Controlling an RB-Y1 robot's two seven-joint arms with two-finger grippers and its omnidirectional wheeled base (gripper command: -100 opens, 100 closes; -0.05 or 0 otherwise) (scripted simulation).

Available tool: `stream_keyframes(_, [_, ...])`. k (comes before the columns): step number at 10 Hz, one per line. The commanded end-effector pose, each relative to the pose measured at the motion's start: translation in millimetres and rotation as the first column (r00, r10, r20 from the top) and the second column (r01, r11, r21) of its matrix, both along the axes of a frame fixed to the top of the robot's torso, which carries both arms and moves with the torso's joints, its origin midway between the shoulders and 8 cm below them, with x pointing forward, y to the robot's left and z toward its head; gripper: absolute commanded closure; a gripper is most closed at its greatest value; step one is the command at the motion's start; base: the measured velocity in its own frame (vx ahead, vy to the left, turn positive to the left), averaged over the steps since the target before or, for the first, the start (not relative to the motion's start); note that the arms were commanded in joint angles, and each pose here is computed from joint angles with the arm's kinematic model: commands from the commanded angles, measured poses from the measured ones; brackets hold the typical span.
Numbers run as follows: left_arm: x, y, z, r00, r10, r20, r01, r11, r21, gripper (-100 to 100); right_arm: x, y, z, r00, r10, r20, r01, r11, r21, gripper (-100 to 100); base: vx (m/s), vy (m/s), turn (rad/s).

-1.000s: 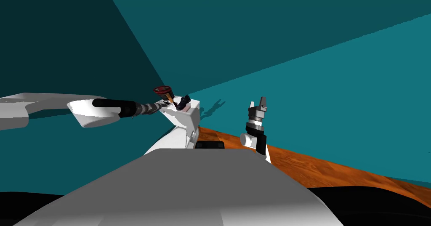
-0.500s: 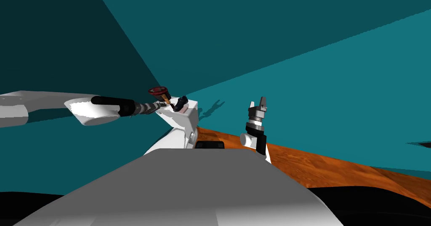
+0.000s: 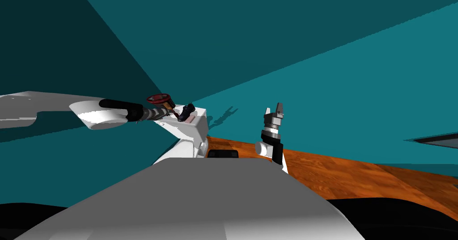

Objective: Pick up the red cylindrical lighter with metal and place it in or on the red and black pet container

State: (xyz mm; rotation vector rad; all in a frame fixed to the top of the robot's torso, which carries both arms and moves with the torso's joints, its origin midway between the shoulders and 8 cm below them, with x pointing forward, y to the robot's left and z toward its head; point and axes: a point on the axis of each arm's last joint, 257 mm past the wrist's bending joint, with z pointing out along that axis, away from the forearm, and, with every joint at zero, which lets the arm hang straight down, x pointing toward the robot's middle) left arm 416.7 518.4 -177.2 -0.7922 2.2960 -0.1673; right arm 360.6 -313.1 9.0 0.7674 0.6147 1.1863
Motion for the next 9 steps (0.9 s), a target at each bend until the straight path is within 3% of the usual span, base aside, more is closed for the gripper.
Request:
stream_keyframes(1, [1,4.5,1,1.000,0.009,-0.008,-0.009,1.000,0.008,-100,0,0,0,1.000,0.000,0.000,0.000,1.000,0.000,0,0.022,-0.004,-0.098])
stream_keyframes(5, [2,8.7,1,1.000,0.019,-0.018,-0.019,1.000,0.015,-100,0,0,0,1.000,0.000,0.000,0.000,1.000,0.000,0,0.013,0.001,-0.053])
stream_keyframes(6, [2,8.9,1,1.000,0.019,-0.018,-0.019,1.000,0.016,0,0,0,0,1.000,0.000,0.000,0.000,1.000,0.000,0,0.000,0.000,0.000])
stream_keyframes(7, [-5,18.7,-4,0.999,0.035,-0.015,-0.035,0.999,0.013,-100,0,0,0,1.000,0.000,0.000,0.000,1.000,0.000,0,0.012,-0.003,-0.095])
stream_keyframes(9, [-12,28.1,-10,0.999,0.050,-0.013,-0.050,0.999,0.011,-100,0,0,0,1.000,0.000,0.000,0.000,1.000,0.000,0,0.022,0.004,-0.128])
